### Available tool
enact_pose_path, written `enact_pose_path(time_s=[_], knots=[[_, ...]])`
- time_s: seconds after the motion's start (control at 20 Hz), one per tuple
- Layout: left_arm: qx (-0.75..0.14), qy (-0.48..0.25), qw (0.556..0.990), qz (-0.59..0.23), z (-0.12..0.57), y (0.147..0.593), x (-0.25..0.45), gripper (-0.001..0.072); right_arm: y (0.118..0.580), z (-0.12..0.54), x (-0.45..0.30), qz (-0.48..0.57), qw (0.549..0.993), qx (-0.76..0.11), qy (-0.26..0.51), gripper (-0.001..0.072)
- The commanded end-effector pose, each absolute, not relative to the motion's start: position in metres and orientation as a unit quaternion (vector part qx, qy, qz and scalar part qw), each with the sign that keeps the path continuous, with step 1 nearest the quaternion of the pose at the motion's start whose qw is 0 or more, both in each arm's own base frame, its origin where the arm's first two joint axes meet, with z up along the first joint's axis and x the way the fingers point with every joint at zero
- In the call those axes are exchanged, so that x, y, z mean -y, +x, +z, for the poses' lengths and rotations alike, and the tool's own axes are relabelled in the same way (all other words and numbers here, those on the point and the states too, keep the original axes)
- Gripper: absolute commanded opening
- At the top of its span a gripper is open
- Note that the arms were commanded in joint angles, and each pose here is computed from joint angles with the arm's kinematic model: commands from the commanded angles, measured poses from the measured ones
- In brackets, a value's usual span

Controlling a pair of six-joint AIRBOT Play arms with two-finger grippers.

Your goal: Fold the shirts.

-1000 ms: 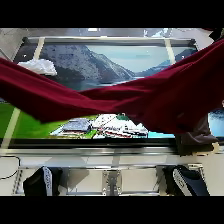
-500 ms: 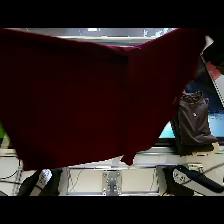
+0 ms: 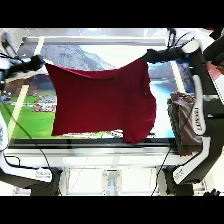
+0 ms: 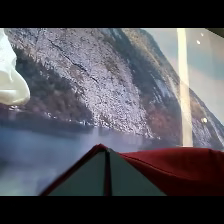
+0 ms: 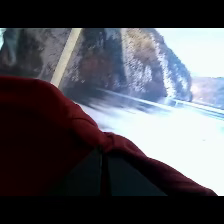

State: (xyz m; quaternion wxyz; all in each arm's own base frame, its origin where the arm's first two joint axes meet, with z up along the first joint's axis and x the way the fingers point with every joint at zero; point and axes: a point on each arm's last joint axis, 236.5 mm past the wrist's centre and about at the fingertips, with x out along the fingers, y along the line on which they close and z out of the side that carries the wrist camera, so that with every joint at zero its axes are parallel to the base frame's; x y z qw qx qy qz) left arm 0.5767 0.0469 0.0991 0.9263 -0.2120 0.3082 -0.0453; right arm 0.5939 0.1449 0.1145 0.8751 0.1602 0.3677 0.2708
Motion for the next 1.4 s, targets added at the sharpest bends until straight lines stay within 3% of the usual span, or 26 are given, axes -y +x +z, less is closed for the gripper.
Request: enact_pose_path(time_s=[0.0,0.05,0.1,0.15,0.2,0.35,0.45,0.5,0.6,0.75,0.9,1.0,1.35], knots=[[-0.292,-0.264,0.919,-0.008,0.052,0.61,-0.05,0.002,0.655,0.077,-0.137,0.205,0.911,-0.304,0.19,0.0022],[-0.286,-0.283,0.916,-0.009,0.055,0.612,-0.049,0.0025,0.662,0.083,-0.132,0.188,0.915,-0.289,0.209,0.0173],[-0.276,-0.299,0.914,-0.013,0.066,0.614,-0.048,0.0215,0.666,0.092,-0.129,0.18,0.915,-0.279,0.228,0.0464],[-0.262,-0.314,0.912,-0.019,0.082,0.614,-0.048,0.0602,0.667,0.105,-0.125,0.181,0.914,-0.275,0.236,0.053],[-0.246,-0.329,0.911,-0.025,0.103,0.613,-0.051,0.0692,0.662,0.121,-0.12,0.191,0.912,-0.277,0.235,0.0528],[-0.204,-0.333,0.92,-0.027,0.176,0.581,-0.086,0.069,0.62,0.163,-0.067,0.19,0.911,-0.312,0.194,0.0465],[-0.236,-0.32,0.917,-0.034,0.195,0.533,-0.107,0.069,0.563,0.163,-0.011,0.158,0.893,-0.393,0.15,0.0438],[-0.274,-0.313,0.909,-0.028,0.184,0.502,-0.116,0.0677,0.526,0.155,0.011,0.146,0.874,-0.444,0.137,0.0438],[-0.338,-0.328,0.882,0.004,0.139,0.437,-0.122,0.0574,0.468,0.139,0.032,0.145,0.839,-0.509,0.126,0.0437],[-0.343,-0.465,0.812,0.085,0.051,0.346,-0.101,0.0574,0.423,0.115,0.022,0.16,0.833,-0.503,0.166,0.0438],[-0.309,-0.596,0.729,0.132,-0.021,0.287,-0.059,0.0574,0.402,0.074,-0.014,0.149,0.844,-0.436,0.276,0.0453],[-0.327,-0.606,0.711,0.141,-0.055,0.261,-0.036,0.0575,0.391,0.055,-0.028,0.129,0.83,-0.402,0.365,0.0453],[-0.364,-0.573,0.715,0.167,-0.085,0.239,-0.034,0.0574,0.376,0.033,-0.032,0.126,0.821,-0.425,0.361,0.0452]])
